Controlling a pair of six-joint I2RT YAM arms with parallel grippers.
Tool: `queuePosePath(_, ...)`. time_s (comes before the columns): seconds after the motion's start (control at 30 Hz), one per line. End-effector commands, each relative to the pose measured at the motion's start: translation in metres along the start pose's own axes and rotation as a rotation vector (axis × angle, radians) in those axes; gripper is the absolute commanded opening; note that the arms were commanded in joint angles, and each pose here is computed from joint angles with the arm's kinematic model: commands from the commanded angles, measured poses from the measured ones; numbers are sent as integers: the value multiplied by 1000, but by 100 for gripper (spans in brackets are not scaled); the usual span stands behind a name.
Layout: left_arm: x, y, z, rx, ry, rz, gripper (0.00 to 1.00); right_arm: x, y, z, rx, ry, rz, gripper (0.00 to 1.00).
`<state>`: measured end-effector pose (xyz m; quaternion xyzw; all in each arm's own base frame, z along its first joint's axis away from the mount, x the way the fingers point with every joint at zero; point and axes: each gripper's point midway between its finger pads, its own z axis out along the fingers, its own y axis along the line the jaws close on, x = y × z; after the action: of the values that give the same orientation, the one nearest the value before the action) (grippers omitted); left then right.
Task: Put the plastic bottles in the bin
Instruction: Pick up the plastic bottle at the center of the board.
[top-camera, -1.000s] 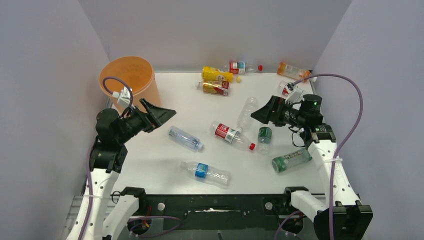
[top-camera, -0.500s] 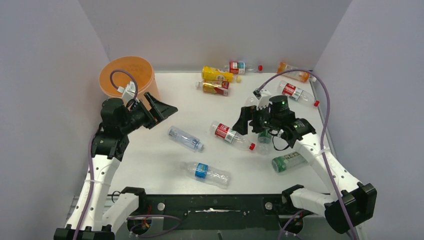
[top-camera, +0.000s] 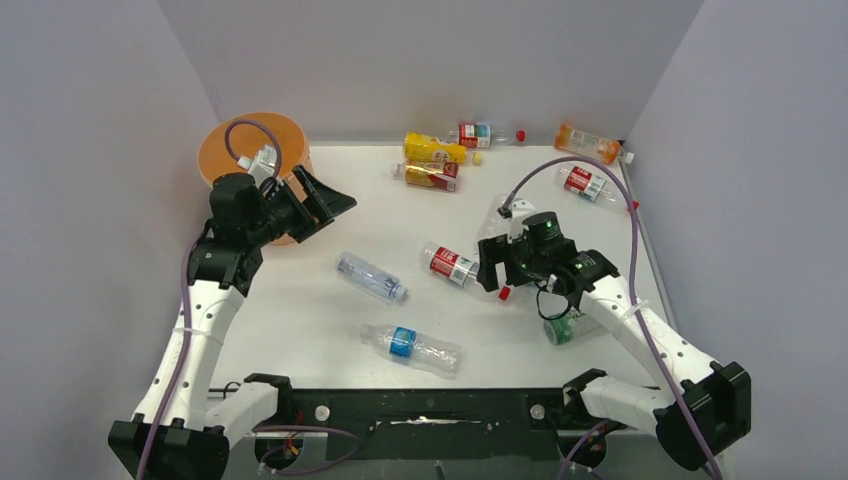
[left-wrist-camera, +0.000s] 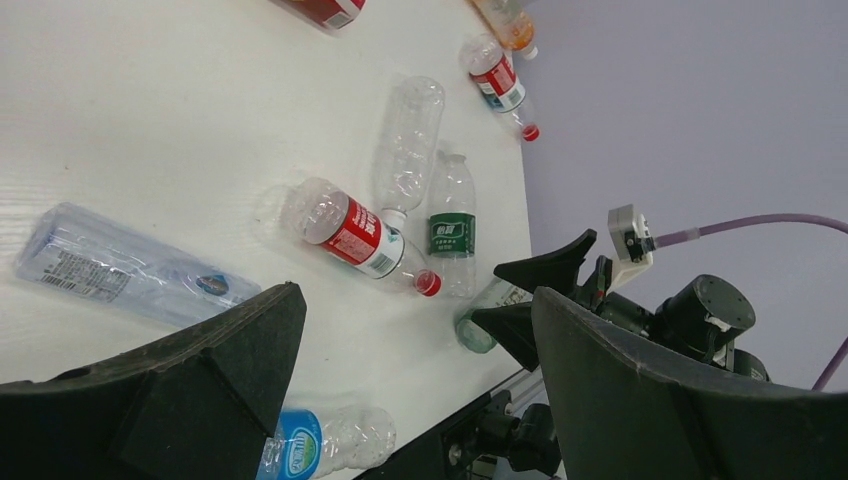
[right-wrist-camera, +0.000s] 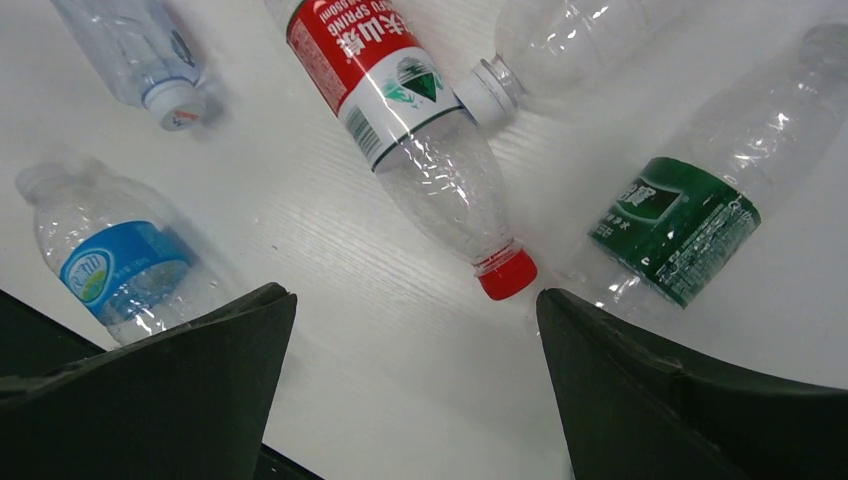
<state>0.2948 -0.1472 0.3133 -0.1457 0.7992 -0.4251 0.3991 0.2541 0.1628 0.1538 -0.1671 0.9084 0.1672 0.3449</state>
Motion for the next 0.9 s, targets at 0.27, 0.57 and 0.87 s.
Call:
queuePosePath(0.27, 41, 5, 49, -40, 63, 69, 84, -5, -1, 11, 10, -9, -50, 93)
queuePosePath(0.57, 88, 8, 71, -62, 143, 140, 84, 15, -7, 54, 46, 75, -36, 91)
queuePosePath(0.87, 103, 15, 62, -38, 189, 181, 84, 32, 0, 87, 37, 140, -50, 87)
